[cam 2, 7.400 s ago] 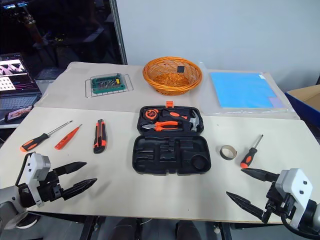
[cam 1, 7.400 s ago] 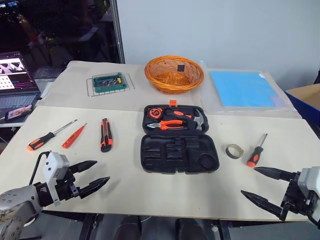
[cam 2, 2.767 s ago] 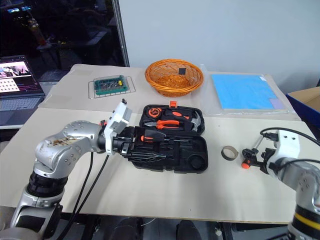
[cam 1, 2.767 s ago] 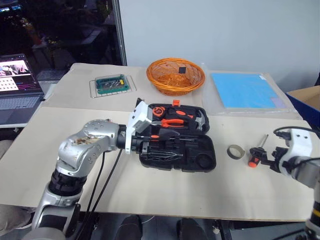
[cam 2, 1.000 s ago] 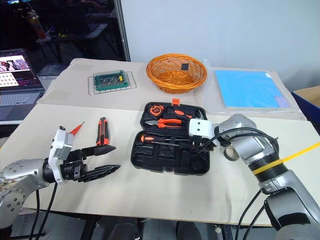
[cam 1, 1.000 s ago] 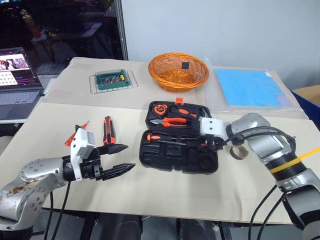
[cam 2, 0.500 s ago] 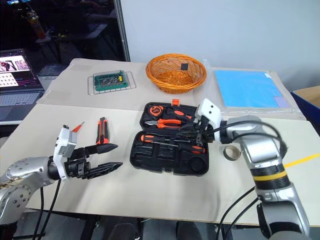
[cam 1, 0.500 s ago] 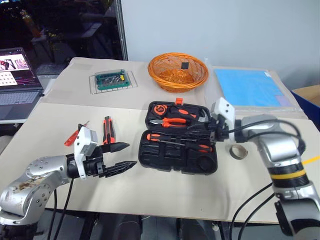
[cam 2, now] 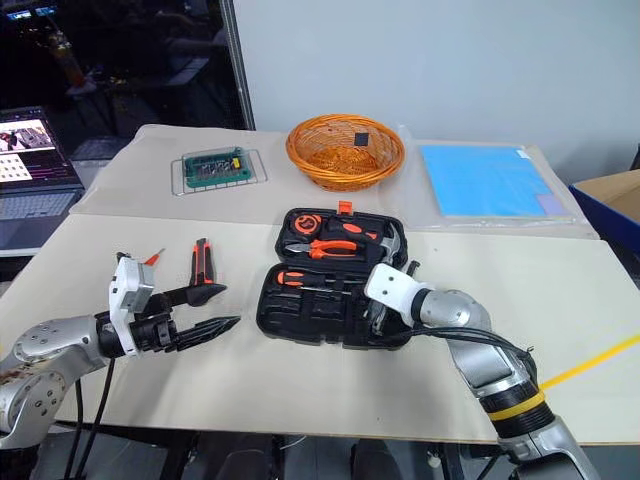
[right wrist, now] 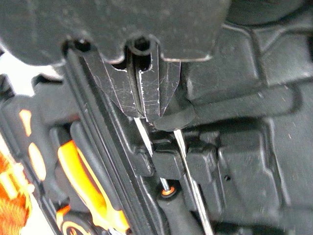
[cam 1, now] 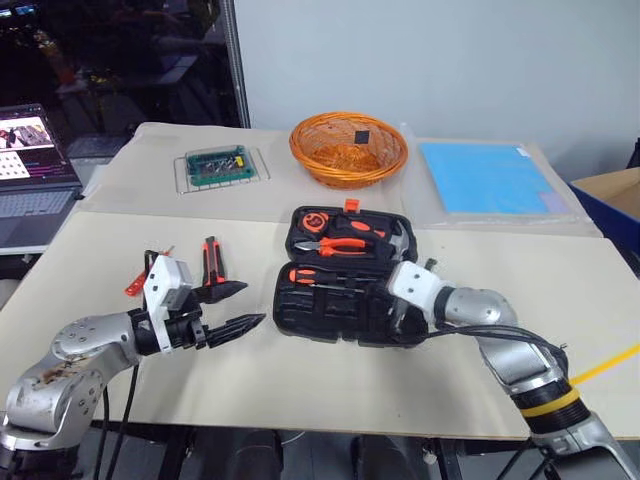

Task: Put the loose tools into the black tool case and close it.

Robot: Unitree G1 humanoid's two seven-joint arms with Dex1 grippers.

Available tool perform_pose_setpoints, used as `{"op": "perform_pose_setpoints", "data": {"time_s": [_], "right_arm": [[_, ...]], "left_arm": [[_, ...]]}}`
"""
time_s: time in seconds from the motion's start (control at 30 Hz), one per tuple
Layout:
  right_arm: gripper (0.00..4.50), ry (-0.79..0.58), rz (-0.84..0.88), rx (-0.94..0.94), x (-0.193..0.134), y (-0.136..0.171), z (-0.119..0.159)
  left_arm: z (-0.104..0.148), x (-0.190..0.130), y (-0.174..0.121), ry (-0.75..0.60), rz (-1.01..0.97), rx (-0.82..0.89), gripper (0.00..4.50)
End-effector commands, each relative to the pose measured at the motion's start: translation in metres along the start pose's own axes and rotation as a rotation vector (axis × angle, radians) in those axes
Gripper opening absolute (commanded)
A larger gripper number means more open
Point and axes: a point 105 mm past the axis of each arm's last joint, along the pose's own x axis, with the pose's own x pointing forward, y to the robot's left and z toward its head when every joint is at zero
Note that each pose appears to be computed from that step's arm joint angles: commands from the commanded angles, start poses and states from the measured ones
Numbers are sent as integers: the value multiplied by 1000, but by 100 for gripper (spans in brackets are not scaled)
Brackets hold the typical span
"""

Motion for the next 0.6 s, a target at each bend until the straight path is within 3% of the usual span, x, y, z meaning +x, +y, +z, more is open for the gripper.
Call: {"op": "perform_pose_setpoints", "data": {"time_s": [0.03, 0.1, 0.23, 0.33, 0.47, 0.5, 0.57, 0.6], "right_arm": [[9, -177, -122, 189, -7, -23, 29], [9, -305, -140, 321, -19, -38, 52], [107, -509, 25, 340, -62, -42, 105], [216, -530, 191, 294, -79, -27, 125], [347, -533, 240, 264, -84, -24, 137], [399, -532, 250, 260, -85, -22, 139], [445, -519, 282, 236, -85, -13, 141], [445, -516, 294, 229, -87, -10, 141]], "left_arm": [[5, -9, 34, -42, 254, 29, 378], [4, -13, 46, -50, 342, -11, 378], [-10, -40, 92, 71, 655, -105, 378], [-10, -56, 120, 161, 713, -101, 378], [-10, -67, 147, 292, 663, -103, 378], [-12, -68, 151, 329, 642, -105, 378], [-16, -72, 165, 405, 644, -72, 378], [-19, -71, 169, 435, 628, -76, 378]]}}
